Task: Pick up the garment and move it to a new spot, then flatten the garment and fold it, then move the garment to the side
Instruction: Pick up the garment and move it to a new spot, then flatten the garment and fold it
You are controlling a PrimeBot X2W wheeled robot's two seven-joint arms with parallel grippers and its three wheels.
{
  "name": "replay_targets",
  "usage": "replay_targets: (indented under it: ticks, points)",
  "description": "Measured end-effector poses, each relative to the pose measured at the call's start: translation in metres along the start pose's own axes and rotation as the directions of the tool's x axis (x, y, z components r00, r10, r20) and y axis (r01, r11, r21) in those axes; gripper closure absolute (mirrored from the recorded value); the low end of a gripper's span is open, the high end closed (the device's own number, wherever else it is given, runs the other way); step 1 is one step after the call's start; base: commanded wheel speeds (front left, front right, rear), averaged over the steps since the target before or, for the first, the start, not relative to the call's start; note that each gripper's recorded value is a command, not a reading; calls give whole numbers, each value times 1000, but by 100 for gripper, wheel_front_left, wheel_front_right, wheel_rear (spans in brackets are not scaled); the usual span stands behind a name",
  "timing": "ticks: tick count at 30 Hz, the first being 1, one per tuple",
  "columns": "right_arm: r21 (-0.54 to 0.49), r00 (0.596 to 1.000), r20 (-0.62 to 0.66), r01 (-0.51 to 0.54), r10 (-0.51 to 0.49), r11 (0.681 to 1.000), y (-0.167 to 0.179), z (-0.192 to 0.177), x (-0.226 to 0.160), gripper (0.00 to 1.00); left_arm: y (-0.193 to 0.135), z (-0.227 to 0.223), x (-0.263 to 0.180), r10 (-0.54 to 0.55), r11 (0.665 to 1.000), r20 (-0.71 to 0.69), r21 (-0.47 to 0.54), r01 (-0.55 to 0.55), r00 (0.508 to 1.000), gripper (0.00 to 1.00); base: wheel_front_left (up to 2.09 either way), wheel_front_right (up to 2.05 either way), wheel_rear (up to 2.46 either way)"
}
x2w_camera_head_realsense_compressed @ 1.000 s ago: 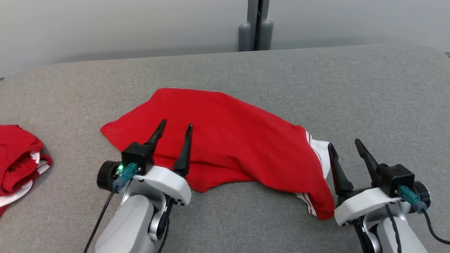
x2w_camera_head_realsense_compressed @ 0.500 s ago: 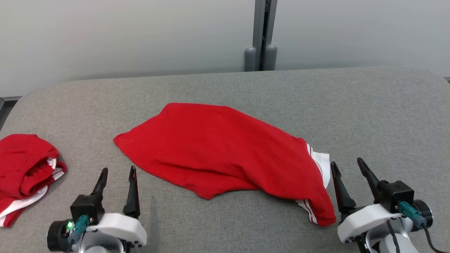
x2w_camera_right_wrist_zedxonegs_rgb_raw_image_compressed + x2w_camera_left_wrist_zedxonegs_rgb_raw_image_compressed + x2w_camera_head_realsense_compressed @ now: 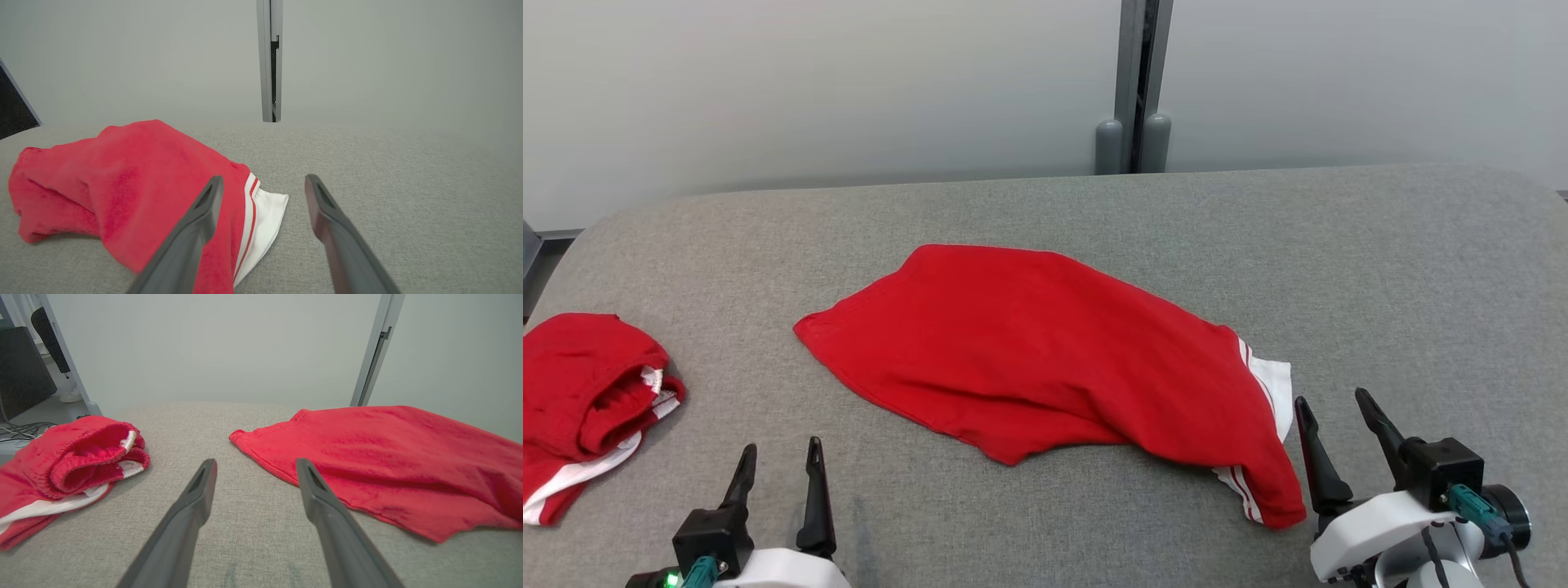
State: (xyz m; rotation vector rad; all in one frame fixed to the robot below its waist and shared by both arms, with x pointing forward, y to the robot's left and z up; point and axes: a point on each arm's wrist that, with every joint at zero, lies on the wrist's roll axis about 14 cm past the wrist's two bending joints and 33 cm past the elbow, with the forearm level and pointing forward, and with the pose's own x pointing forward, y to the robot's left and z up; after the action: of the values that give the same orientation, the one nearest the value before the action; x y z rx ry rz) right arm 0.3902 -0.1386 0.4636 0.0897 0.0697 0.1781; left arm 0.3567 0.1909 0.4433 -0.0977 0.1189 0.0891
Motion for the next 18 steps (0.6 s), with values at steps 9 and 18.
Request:
replay_targets:
  ticks: [9, 18]
  points:
    - [35, 992, -100, 77, -73, 996, -23, -31, 2, 0, -11, -6, 4, -30, 999, -20, -21, 30, 999, 0, 0, 0, 0]
    - [12, 984, -168, 67, -64, 998, -23, -49, 29, 0, -3, -11, 6, -4, 1000, -38, -24, 4, 999, 0, 0, 0, 0]
